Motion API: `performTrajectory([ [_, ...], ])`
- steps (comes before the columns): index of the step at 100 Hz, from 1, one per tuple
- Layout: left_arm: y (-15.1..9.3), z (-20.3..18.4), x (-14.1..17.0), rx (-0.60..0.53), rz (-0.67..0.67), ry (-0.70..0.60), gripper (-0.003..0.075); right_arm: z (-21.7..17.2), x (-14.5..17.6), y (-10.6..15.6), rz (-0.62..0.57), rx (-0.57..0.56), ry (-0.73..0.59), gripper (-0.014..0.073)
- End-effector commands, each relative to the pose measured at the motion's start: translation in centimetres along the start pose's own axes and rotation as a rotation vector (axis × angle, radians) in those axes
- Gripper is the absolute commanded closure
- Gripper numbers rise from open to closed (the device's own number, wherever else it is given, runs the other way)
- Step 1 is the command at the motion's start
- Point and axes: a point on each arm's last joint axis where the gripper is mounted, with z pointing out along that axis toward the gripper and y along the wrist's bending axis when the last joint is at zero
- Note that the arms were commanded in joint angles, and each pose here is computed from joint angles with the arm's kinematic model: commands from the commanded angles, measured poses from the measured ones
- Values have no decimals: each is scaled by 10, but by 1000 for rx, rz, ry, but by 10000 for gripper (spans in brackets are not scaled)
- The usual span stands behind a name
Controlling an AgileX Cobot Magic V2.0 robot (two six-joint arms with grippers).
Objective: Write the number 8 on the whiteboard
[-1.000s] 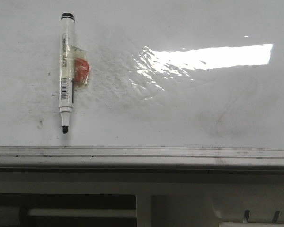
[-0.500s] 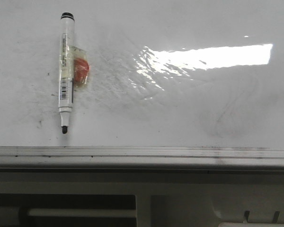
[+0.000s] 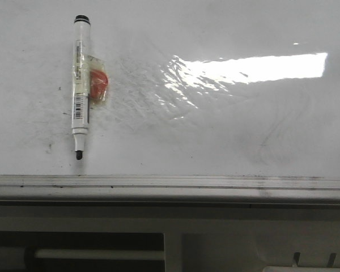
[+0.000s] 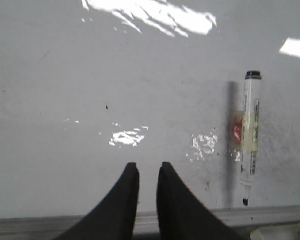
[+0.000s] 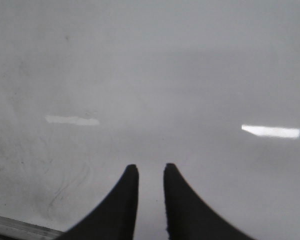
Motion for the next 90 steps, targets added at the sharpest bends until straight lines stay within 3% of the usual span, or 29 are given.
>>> performTrajectory([
  [1,-6,13,-19,3,27,78,477,0,-22,2,-22,2,-58,314],
  [12,-14,31,-27,60,49,201,397,3,-25,6,-33,-33,-50,216],
  [28,-38,56,-34,233,38,258,397,8,-23,10,-70,-70,-19,216],
  [42,-58,78,-33,292,23,289,397,8,-23,11,-74,-75,-18,216],
  [65,-80,113,-18,279,23,296,393,8,-23,11,-74,-75,-18,216],
  [90,-77,139,-1,194,4,334,393,8,-23,11,-67,-79,-15,216],
])
